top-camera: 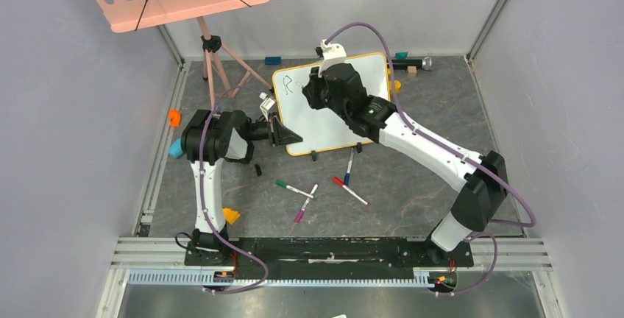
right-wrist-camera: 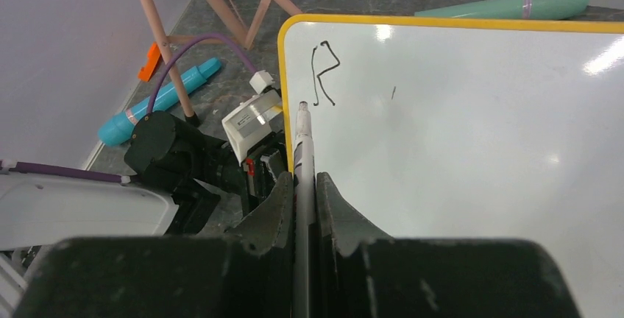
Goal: Write a sentence on the whiteboard
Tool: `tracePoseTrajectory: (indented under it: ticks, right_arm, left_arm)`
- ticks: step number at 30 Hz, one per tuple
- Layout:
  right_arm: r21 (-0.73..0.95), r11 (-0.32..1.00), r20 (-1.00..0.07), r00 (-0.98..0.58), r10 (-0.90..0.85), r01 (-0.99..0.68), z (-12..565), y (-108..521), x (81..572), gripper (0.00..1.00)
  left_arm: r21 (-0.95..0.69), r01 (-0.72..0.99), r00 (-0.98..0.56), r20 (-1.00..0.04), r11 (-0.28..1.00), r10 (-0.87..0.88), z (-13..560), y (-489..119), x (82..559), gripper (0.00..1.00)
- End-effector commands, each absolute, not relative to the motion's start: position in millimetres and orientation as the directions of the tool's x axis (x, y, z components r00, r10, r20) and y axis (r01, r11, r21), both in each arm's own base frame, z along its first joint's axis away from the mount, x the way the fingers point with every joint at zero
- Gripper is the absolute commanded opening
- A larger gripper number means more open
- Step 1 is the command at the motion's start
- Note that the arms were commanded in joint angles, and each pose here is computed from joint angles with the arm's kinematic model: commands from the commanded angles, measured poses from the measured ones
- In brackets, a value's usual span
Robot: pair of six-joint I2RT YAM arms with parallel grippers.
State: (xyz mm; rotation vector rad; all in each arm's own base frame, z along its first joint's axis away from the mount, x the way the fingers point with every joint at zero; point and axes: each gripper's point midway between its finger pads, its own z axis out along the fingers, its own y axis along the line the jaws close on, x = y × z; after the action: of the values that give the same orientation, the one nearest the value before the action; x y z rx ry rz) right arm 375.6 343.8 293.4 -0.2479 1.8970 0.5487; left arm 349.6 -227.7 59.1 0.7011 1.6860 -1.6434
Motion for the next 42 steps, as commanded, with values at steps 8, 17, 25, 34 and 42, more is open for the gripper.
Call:
tracePoseTrajectory:
  ticks: [8,17,25,34,42]
  right_arm:
    - [0.185,0.886,-0.938,-0.344,0.03,-0.426,295,358,395,0.0]
    - [0.155,0.908,-0.942,-0.336,0.017,-0.388,289,361,410,0.0]
    - [0.151,0.918,-0.94,-0.342,0.018,-0.366,284,367,422,0.0]
    - [0.134,0.935,-0.936,-0.351,0.011,-0.328,273,365,433,0.0]
    - [0.128,0.942,-0.937,-0.35,0.013,-0.309,269,363,442,0.0]
  left_arm:
    - [-0.572,0.82,-0.572,-0.82,-0.032,0.009,42,-235,321,0.02]
    - [-0.573,0.819,-0.573,-0.819,-0.031,0.009,42,-235,321,0.02]
    - [-0.574,0.818,-0.574,-0.819,-0.031,0.009,42,-235,321,0.02]
    - [-0.575,0.818,-0.575,-0.818,-0.032,0.009,43,-235,321,0.02]
    - [-0.577,0.816,-0.577,-0.816,-0.034,0.01,43,-235,321,0.02]
